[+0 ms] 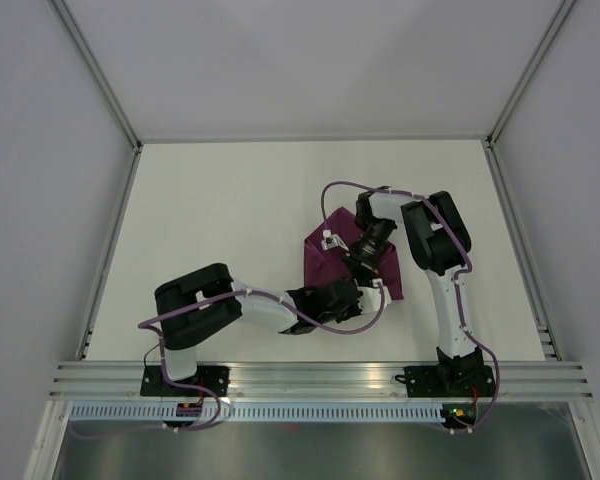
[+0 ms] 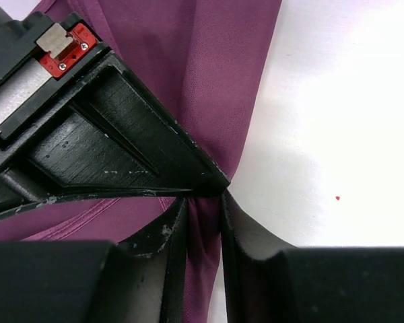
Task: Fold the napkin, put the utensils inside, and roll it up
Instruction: Roll the napkin with the utensil
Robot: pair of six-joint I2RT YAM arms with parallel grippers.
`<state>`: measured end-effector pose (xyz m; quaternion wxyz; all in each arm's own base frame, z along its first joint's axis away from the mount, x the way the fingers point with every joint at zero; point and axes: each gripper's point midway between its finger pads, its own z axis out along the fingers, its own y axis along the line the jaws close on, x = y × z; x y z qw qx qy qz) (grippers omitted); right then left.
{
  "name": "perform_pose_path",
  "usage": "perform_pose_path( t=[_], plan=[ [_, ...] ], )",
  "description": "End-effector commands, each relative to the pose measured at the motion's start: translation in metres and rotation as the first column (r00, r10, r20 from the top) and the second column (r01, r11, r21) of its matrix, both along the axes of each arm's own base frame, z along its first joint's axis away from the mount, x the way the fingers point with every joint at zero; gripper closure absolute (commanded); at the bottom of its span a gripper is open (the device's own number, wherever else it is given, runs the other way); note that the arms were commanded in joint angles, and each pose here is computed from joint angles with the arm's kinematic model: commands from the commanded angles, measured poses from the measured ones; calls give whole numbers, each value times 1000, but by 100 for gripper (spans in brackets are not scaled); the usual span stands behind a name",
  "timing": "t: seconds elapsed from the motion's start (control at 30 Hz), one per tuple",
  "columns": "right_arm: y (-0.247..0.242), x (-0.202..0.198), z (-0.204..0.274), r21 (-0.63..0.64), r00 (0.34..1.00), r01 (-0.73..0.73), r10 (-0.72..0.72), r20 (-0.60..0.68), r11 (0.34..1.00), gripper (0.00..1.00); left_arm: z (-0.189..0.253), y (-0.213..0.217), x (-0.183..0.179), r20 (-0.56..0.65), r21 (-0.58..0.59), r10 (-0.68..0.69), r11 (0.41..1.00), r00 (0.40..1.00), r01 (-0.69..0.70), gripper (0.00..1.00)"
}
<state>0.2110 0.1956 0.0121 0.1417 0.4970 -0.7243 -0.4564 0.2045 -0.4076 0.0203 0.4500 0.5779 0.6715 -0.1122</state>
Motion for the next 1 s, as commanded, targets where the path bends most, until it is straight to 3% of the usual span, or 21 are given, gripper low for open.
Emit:
perform_pose_path(
  t=[0.0,0.23,0.33,0.63,0.83,0.87,0.97],
  plan=[
    [-2,34,-44,2,974,-80,78,214,997,75,-46,17,-25,-163,120,-89,987,983,109,82],
    [3,53,-20,26,950,-25,15,312,999,52,-51,20,-31,-323,91,-104,986,941,140,93],
    [7,65,-3,58,932,20,-39,361,998,48,-51,21,-32,-389,74,-105,987,915,145,97],
    [3,113,46,173,824,255,-308,475,951,46,-52,23,-32,-580,5,-108,991,808,137,98],
    [-20,142,75,261,684,394,-471,557,881,46,-47,23,-28,-719,-75,-131,991,683,112,98],
    [-23,149,77,285,657,394,-485,578,874,46,-52,29,-30,-760,-65,-115,993,639,102,98],
    [-36,147,84,305,607,393,-494,623,868,46,-54,28,-27,-802,-59,-101,994,589,90,98]
  ],
)
